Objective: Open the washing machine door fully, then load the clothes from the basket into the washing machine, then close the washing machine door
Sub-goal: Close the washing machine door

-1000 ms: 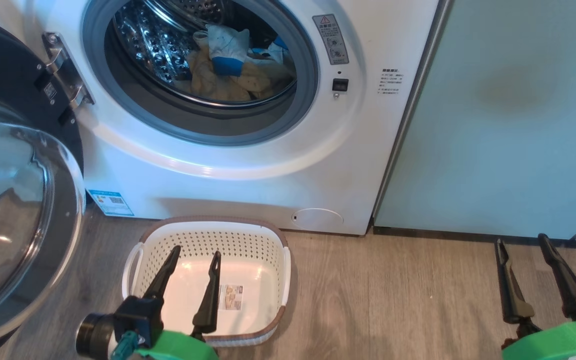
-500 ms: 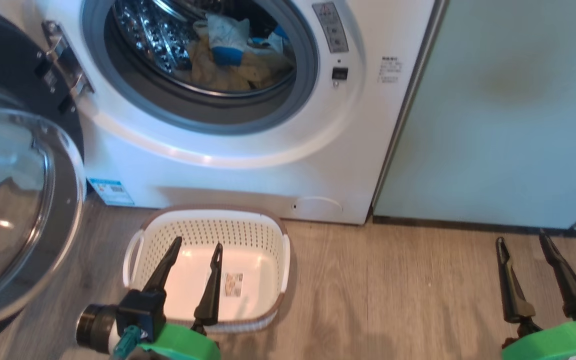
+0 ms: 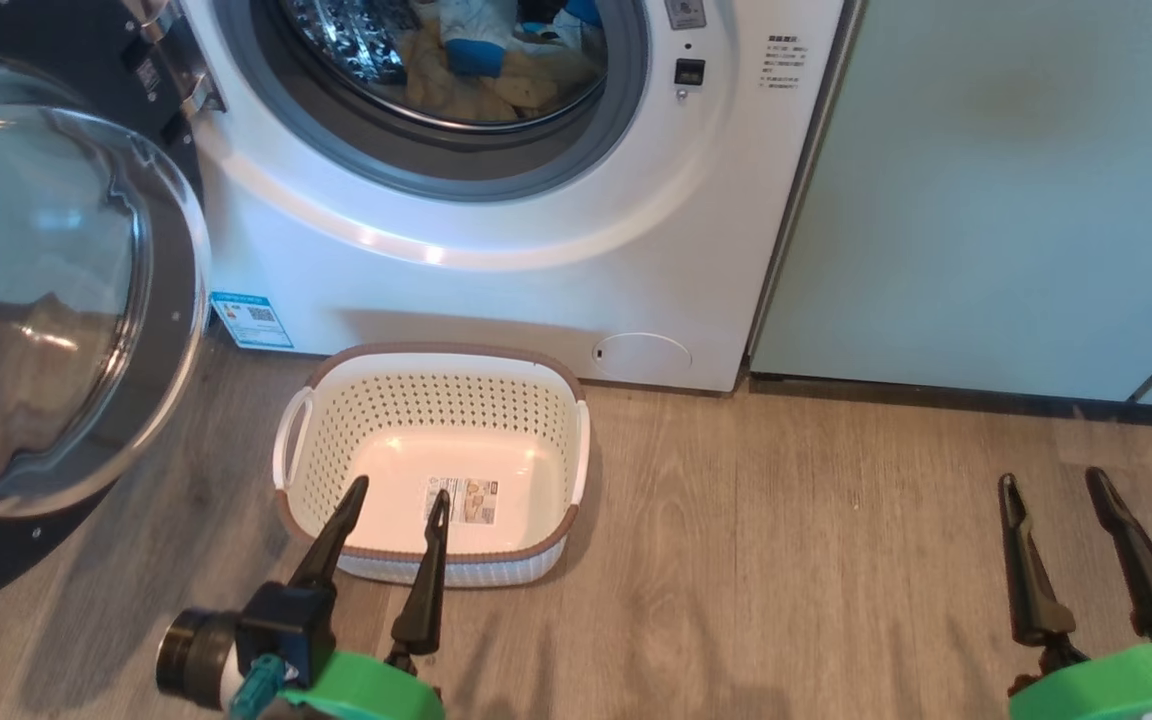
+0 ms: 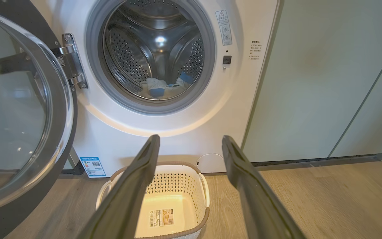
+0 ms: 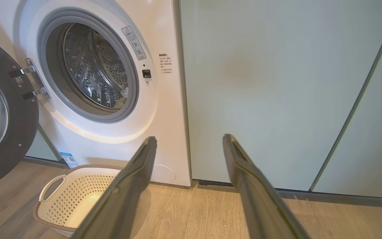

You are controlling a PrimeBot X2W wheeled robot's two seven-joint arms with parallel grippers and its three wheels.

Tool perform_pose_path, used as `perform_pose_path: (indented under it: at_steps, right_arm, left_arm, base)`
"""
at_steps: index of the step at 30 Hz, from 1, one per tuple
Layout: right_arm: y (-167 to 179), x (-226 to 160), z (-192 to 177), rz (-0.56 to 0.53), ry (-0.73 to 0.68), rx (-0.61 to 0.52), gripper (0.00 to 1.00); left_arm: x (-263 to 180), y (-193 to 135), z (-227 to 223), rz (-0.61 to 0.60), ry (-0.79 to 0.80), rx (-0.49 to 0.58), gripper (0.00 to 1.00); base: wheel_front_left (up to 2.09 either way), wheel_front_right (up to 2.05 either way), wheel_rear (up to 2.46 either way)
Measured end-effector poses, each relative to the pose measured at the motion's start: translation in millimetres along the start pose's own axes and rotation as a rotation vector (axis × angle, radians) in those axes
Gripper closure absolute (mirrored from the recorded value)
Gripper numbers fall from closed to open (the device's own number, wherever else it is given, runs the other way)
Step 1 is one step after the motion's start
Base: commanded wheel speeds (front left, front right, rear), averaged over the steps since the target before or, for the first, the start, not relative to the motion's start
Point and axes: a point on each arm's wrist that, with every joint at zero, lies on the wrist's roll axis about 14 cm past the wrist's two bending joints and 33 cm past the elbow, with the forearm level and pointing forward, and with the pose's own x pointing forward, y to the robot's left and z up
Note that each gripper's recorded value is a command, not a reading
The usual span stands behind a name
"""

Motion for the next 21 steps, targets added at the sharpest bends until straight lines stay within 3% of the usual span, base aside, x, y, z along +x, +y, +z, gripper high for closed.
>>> perform_pose_path:
  at_steps: [21]
  right_arm:
    - [8.6,7.3,0.2,0.03,-0.003,0.002,0.0]
  left_arm:
    - [-9.5,8.5,2.0,0.037,-0.004,0.006,0.0]
  base:
    - [-0.04,0.04,0.0]
